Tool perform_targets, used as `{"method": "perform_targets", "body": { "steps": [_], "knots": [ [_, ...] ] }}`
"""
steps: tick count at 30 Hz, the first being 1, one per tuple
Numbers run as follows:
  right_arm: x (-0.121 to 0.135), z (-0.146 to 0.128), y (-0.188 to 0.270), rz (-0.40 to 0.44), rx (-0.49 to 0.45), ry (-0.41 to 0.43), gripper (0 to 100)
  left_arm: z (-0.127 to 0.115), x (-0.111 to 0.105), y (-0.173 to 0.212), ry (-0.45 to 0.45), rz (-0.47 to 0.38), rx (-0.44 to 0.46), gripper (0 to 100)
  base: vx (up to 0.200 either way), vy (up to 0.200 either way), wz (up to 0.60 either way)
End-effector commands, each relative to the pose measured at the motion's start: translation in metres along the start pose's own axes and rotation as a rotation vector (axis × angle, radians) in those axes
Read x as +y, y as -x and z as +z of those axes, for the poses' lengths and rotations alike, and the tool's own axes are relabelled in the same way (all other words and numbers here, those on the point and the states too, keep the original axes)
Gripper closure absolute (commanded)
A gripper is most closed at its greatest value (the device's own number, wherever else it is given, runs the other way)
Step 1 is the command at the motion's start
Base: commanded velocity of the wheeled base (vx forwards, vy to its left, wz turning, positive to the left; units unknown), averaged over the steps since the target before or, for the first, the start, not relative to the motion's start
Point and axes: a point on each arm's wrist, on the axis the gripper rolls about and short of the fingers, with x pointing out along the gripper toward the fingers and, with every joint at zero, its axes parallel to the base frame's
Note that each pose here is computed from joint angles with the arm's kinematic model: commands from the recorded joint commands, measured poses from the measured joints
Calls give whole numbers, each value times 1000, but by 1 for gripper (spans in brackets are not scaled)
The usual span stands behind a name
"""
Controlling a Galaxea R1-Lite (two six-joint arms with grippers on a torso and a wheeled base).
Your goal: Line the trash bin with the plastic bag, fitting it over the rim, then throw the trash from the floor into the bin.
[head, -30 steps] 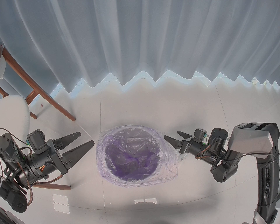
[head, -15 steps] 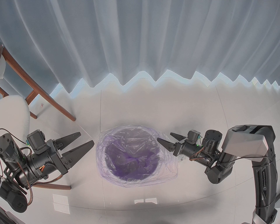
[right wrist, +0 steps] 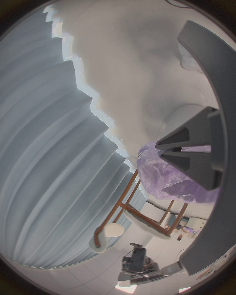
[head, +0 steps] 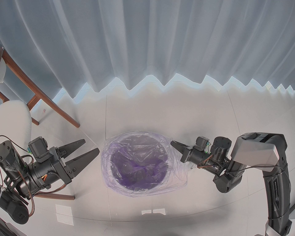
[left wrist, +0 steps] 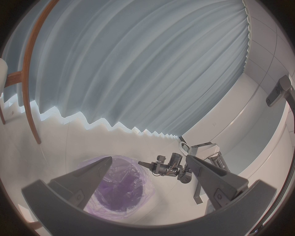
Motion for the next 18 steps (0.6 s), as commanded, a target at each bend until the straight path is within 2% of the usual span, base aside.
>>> {"method": "perform_targets", "body": {
  "steps": [1,6,12,18],
  "knots": [
    [3,14,-5,24,-55,-52,100,0,0,0,0,0,2,0,0,0,0],
    [-2,23,-15,45,-101,-175,100,-1,0,1,2,1,6,0,0,0,0],
    [-21,25,-26,38,-131,-293,100,-2,0,1,3,0,7,0,0,0,0],
    [-37,19,-36,-16,-119,-341,100,-2,0,1,3,0,7,0,0,0,0]
  ]
}}
